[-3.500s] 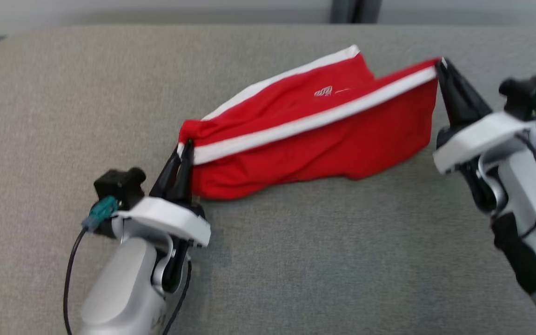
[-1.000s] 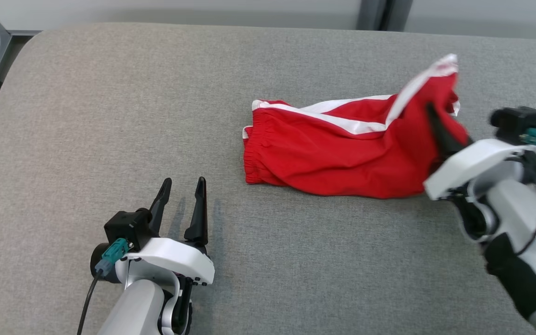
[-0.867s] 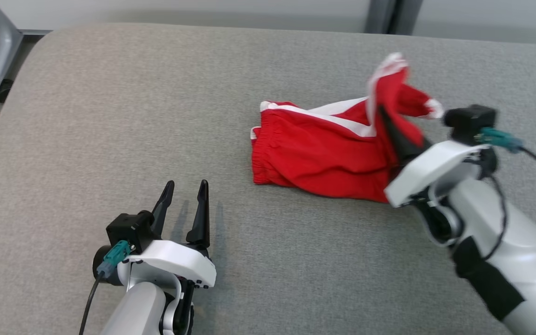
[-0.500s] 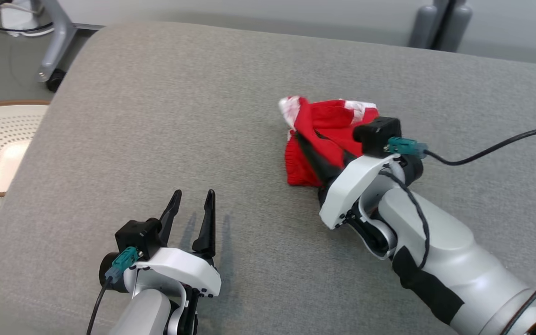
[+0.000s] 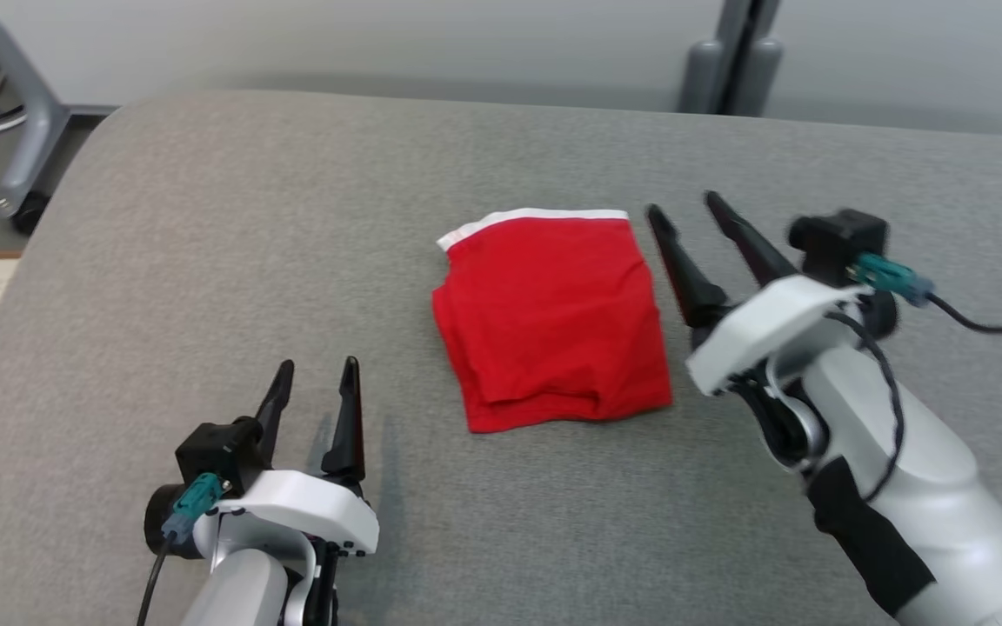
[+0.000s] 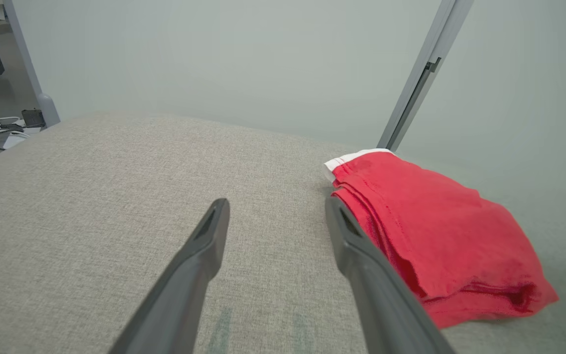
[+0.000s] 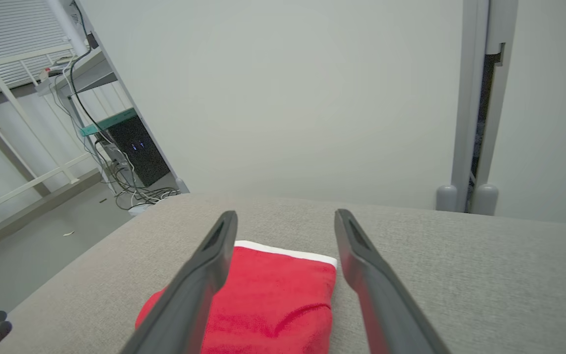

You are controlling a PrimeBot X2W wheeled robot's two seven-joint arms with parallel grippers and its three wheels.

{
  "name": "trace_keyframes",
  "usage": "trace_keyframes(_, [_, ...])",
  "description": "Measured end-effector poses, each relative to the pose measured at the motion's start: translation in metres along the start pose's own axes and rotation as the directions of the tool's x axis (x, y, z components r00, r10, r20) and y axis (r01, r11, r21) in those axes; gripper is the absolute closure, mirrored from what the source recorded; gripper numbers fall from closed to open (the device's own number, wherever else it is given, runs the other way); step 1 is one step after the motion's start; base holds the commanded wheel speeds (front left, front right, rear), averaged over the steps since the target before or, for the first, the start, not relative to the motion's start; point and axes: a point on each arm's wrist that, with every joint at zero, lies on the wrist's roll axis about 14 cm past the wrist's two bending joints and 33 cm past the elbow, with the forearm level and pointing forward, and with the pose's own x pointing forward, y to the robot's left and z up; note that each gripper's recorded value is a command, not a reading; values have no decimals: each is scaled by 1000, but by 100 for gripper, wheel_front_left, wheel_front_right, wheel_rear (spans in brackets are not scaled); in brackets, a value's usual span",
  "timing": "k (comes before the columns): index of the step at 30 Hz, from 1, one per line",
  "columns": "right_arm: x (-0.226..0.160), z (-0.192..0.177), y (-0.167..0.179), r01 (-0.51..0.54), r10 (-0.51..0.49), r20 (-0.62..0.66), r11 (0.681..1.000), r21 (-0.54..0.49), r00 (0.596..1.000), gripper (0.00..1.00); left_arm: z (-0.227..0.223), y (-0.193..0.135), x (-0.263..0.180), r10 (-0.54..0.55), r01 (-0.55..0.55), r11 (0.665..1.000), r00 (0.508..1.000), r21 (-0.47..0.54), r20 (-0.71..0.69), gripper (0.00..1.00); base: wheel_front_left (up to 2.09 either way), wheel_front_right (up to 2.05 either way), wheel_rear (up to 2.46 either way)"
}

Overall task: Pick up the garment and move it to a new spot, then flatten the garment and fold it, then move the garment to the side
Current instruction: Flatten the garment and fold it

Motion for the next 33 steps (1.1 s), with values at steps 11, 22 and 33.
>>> trace_keyframes(11, [-97, -9, -80, 329, -327, 58, 944, -28, 943, 0, 12, -10, 6, -27, 26, 999, 998, 35, 48, 0, 0, 0, 0])
trace_keyframes(22, [-177, -25, -99, 505, -505, 58, 863, 12, 861, 0, -5, 1, -24, -16, 15, 997, 1000, 72, 10, 0, 0, 0, 0])
trace_keyframes(33, [-202, -33, -87, 522, -522, 49, 853, 22, 852, 0, -10, 0, -41, -34, 34, 996, 999, 78, 0, 0, 0, 0, 0])
